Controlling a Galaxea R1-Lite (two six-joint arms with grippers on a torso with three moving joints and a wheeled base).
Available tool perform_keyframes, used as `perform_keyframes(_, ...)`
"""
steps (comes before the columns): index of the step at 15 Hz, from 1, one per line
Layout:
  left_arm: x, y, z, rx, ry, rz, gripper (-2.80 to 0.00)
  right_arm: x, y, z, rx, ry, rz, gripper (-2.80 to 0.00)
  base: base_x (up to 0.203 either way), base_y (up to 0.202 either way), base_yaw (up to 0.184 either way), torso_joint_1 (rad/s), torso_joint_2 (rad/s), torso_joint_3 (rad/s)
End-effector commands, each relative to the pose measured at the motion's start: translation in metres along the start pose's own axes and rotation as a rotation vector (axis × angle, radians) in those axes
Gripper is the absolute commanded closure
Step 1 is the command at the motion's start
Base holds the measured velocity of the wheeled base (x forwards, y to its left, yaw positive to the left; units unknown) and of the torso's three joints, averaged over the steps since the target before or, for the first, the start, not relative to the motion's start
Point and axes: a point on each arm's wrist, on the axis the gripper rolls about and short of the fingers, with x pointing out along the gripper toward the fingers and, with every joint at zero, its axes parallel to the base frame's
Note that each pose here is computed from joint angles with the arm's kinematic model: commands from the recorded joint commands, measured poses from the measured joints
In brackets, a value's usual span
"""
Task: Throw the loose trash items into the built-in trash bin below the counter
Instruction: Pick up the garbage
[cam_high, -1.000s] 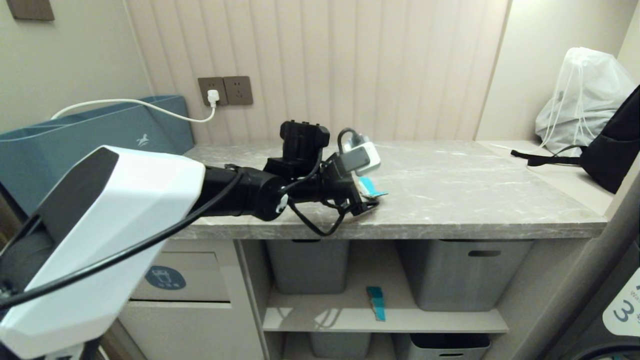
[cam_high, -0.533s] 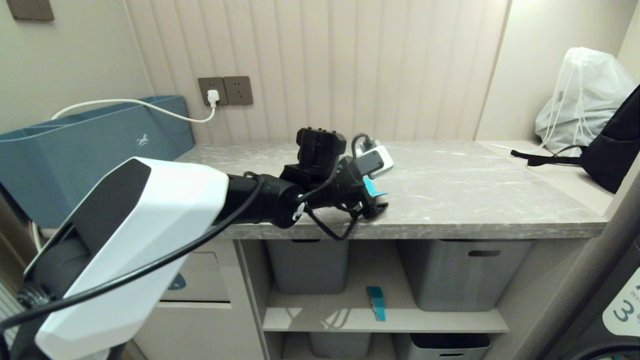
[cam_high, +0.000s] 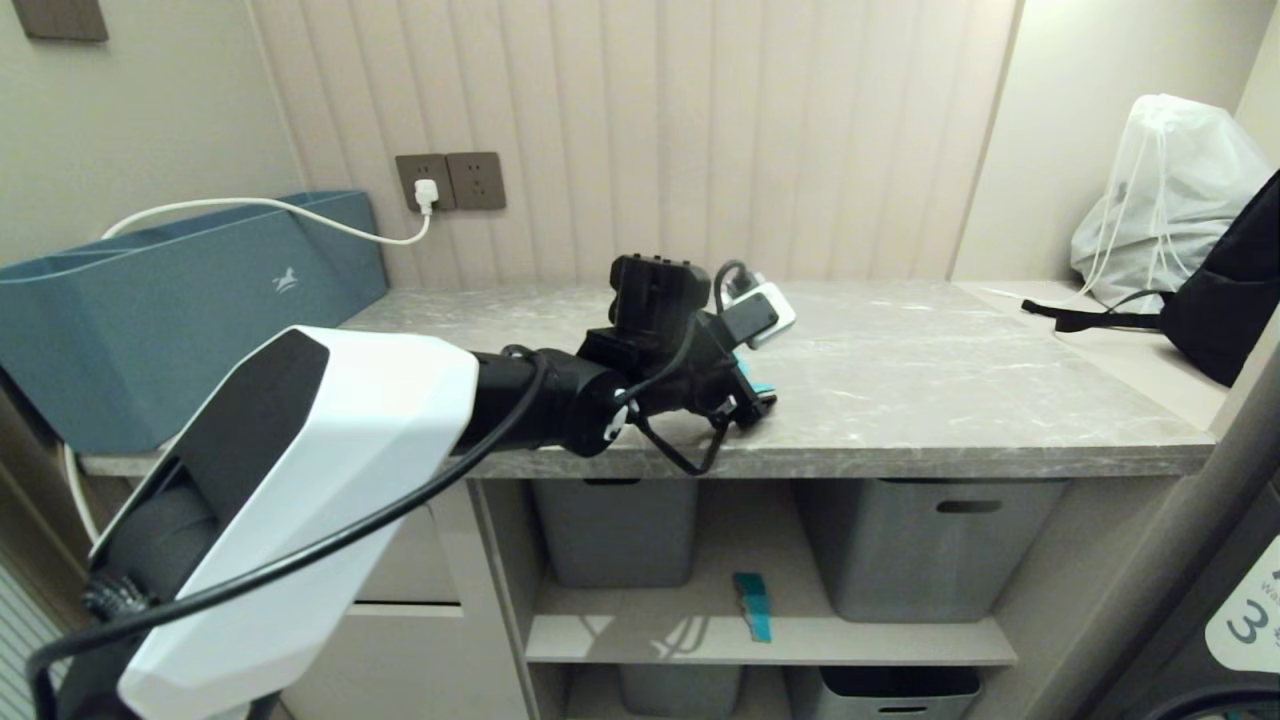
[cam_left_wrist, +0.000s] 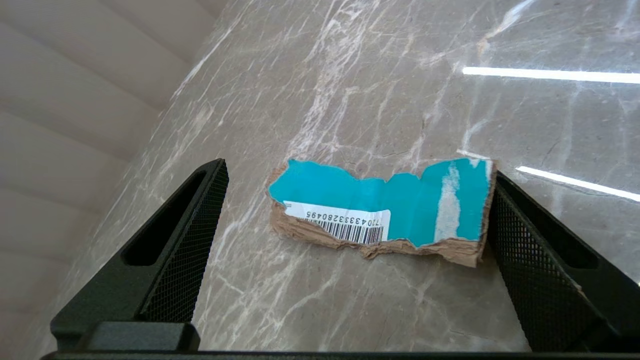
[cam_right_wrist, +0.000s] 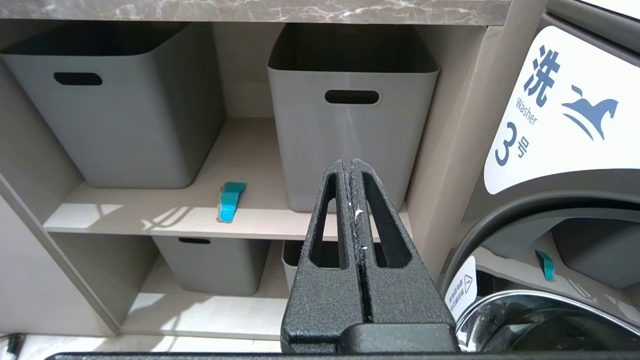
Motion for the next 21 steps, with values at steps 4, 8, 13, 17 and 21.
perform_keyframes(4,0.0,0.003,-0.003,0.001,0.009,0.005,-2.8,0.0,0.0,0.0,-0.001,0.0,0.0,0.0,0.0,0.0,0.0,0.0,0.0,0.0)
perform_keyframes(8,0.0,0.003,-0.007,-0.001,0.021,0.004,-2.8,0.0,0.0,0.0,-0.001,0.0,0.0,0.0,0.0,0.0,0.0,0.0,0.0,0.0)
perform_keyframes(13,0.005,0.0,-0.012,-0.03,0.043,0.008,-2.8,0.0,0.0,0.0,-0.001,0.0,0.0,0.0,0.0,0.0,0.0,0.0,0.0,0.0)
perform_keyframes(17,0.006,-0.004,-0.013,-0.033,0.047,-0.005,-2.8,0.0,0.0,0.0,-0.001,0.0,0.0,0.0,0.0,0.0,0.0,0.0,0.0,0.0)
perform_keyframes(21,0.006,-0.007,-0.014,-0.039,0.054,-0.012,0.0,0.0,0.0,0.0,-0.001,0.0,0.0,0.0,0.0,0.0,0.0,0.0,0.0,0.0)
